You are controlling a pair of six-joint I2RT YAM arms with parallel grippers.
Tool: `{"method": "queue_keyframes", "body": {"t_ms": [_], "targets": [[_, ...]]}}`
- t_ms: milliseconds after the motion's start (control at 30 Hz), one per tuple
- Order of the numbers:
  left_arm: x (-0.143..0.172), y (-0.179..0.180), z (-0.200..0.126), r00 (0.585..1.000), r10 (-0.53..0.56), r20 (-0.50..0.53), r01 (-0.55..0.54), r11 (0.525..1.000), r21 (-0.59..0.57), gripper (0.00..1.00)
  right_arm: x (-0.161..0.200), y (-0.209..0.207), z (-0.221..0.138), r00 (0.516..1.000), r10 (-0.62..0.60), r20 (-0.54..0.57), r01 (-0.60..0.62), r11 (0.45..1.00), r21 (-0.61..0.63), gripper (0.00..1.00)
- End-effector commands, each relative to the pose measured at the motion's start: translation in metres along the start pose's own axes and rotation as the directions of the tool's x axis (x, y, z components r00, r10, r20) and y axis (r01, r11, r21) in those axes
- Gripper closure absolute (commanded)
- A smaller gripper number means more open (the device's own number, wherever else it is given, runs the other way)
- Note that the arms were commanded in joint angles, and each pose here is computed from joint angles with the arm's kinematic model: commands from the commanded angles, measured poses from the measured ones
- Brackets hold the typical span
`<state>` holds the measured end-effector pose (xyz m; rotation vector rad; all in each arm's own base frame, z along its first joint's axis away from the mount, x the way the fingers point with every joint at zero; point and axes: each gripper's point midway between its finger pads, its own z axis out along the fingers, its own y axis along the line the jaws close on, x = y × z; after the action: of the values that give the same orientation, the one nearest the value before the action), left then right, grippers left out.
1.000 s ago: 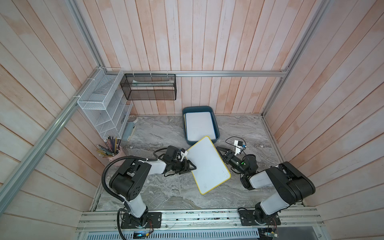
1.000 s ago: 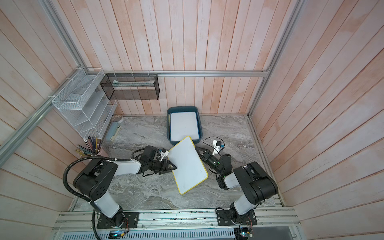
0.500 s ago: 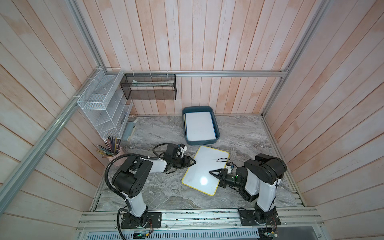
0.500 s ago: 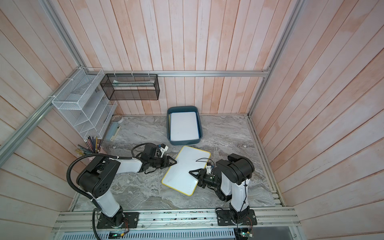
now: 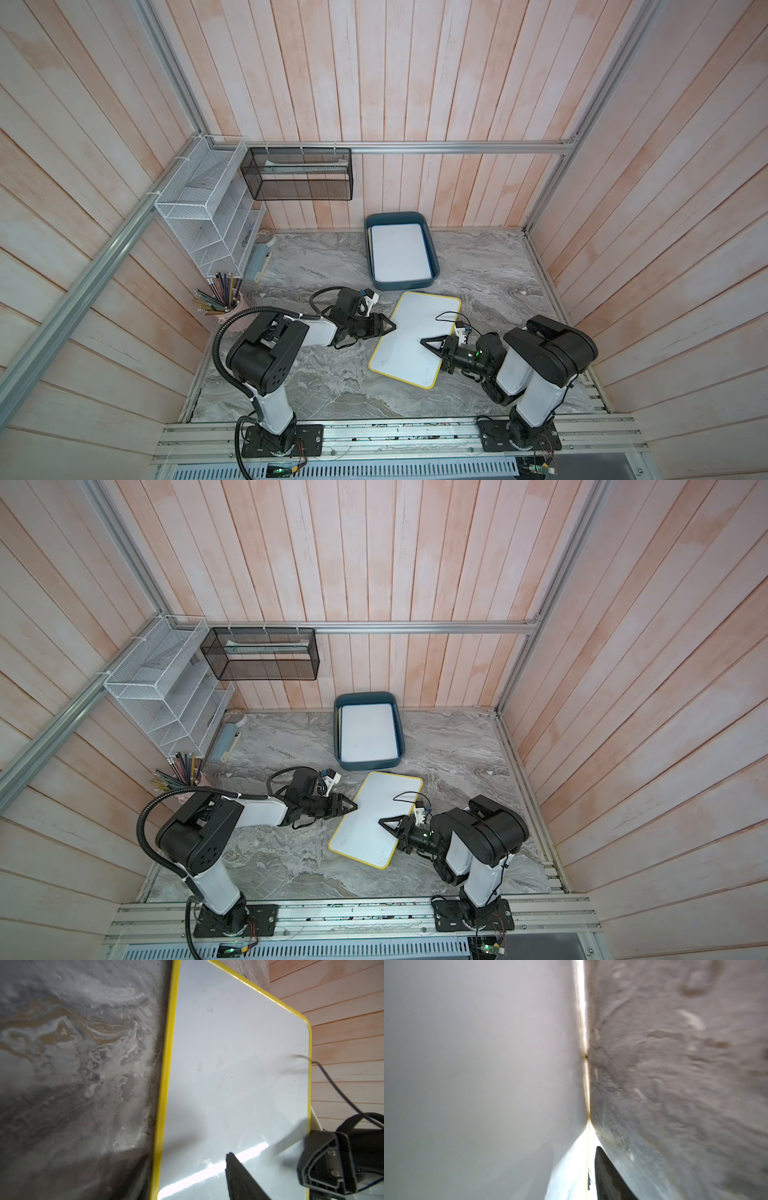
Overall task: Put the whiteboard into the storage box
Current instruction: Pick up the whiteboard at the center of the board.
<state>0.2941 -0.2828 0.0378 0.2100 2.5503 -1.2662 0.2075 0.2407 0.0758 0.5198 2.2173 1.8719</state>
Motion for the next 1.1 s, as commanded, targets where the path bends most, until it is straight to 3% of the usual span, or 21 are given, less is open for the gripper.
{"method": "queue_keyframes", "body": {"t_ms": [0,300,867,1067], "targets": [[0.056,0.039,0.001,0.981,-0.142,-0.133,0.122,0.981,-0.152,0.40,-0.001,-0.007,0.001,0.998,-0.062,-0.016,0.063,0.996,0.063,0.56],[0.039,0.031,-0.015,0.993,-0.114,-0.036,0.108,0.984,-0.140,0.40,-0.022,-0.020,-0.002,0.976,-0.218,-0.022,0.213,0.923,0.321,0.56],[0.027,0.019,-0.020,0.995,-0.101,0.010,0.102,0.992,-0.071,0.40,-0.049,0.003,-0.024,0.959,-0.282,0.021,0.260,0.907,0.331,0.47],[0.027,0.019,-0.020,0.995,-0.104,0.006,0.105,0.992,-0.068,0.40,-0.053,0.007,-0.027,0.958,-0.285,0.037,0.259,0.911,0.319,0.52]]}}
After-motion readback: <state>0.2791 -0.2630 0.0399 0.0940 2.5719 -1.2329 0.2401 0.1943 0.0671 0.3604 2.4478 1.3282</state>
